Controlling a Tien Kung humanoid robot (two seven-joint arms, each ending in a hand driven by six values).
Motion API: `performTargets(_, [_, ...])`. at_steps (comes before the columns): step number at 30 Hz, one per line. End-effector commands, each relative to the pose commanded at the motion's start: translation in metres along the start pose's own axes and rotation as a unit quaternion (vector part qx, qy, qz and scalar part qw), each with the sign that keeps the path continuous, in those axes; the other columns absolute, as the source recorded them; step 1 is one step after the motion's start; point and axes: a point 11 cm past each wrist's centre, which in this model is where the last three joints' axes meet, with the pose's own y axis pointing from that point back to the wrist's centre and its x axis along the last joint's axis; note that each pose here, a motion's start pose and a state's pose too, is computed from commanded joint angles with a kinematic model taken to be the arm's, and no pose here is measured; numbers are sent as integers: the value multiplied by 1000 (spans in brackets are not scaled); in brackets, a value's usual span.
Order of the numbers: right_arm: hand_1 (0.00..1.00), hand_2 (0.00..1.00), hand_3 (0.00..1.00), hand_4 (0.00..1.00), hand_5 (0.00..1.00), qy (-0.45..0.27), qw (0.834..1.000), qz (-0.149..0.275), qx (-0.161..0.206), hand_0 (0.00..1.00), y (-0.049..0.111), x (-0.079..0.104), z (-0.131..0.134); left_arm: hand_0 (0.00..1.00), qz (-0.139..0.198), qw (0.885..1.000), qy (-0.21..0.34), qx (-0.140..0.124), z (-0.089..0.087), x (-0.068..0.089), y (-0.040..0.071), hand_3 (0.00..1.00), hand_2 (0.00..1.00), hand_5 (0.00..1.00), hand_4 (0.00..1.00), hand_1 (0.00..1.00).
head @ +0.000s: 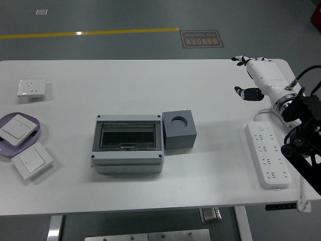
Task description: Pick up the cylinder from the cube,place it in the box,flap close box
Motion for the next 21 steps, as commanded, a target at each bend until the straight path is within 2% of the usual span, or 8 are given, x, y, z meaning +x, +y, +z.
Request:
performTargets(15, [803, 814, 882, 786, 53, -15, 999, 30, -15, 893, 5, 16, 13, 703, 4, 1000, -2, 5, -7, 5, 0, 755, 714, 207, 716, 710])
performTargets(21, [804, 814, 878, 801, 72, -16, 999, 31, -25, 894, 7, 16, 19, 703, 5, 1000, -2, 9, -10, 5, 0, 754, 714, 207, 716, 710])
